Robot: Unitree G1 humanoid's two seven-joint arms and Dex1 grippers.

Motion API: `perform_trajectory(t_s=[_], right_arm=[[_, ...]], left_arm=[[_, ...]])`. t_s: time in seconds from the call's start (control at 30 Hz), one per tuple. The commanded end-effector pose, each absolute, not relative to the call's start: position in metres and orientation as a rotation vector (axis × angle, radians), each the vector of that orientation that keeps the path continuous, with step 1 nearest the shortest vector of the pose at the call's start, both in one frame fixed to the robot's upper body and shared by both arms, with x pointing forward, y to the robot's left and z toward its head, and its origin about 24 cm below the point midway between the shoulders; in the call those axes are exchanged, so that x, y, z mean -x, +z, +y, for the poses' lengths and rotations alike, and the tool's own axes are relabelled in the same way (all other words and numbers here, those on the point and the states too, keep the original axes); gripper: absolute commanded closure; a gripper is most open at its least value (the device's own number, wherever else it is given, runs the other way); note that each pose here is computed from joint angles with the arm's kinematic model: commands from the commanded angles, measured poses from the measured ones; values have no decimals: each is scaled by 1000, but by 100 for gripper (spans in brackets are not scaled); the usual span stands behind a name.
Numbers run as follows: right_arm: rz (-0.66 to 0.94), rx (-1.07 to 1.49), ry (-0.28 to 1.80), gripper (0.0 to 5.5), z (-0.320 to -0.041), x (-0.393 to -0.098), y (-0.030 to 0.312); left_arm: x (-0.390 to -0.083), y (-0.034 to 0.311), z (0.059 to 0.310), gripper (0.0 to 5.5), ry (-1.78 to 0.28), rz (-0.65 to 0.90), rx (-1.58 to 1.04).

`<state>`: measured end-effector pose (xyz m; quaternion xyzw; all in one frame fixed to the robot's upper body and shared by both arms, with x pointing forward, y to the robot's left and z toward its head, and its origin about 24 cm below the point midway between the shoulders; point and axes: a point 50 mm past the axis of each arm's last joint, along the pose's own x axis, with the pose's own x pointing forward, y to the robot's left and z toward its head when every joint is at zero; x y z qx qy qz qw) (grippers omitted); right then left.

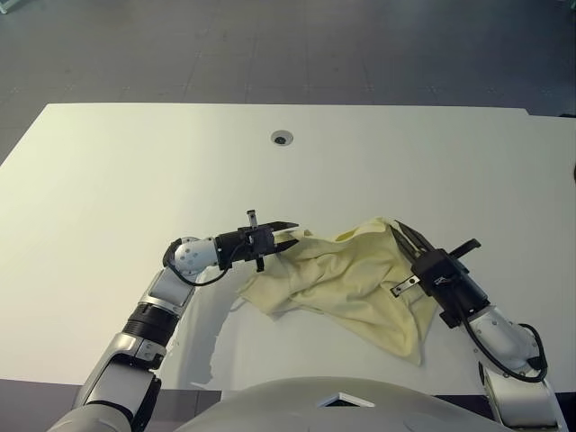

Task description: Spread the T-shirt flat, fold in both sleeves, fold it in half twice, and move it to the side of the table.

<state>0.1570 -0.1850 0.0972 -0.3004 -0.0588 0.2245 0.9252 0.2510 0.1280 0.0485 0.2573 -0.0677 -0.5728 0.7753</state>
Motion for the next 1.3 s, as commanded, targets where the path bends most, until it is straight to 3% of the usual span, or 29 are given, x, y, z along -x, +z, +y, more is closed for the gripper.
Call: perform_trajectory(t_s=[0.03, 0.13, 0.3, 0.5, 0.67, 0.93, 1.1, 1.3], right_arm=[[-113, 642, 471, 550, -187, -158, 95], [-113, 644, 468, 550, -187, -158, 95], [-109, 653, 466, 550, -189, -160, 94], [-117, 677, 436, 550, -202, -182, 102], [-195, 670, 422, 550, -209, -215, 124], [-409, 722, 472, 550, -198, -286, 183], [-503, 827, 424, 550, -198, -332, 232], [-575, 904, 329, 550, -201, -367, 279]], left_arm=[[-253, 48, 127, 501, -1264, -134, -574], [-252, 49, 128, 547, -1279, -130, -569], [-253, 52, 127, 549, -1280, -145, -563], [-283, 77, 145, 549, -1050, -210, -674], [-303, 110, 144, 549, -890, -319, -736], [-342, 175, 132, 549, -689, -462, -923], [-377, 227, 139, 549, -503, -490, -1124], [-403, 270, 147, 549, -312, -512, -1241]])
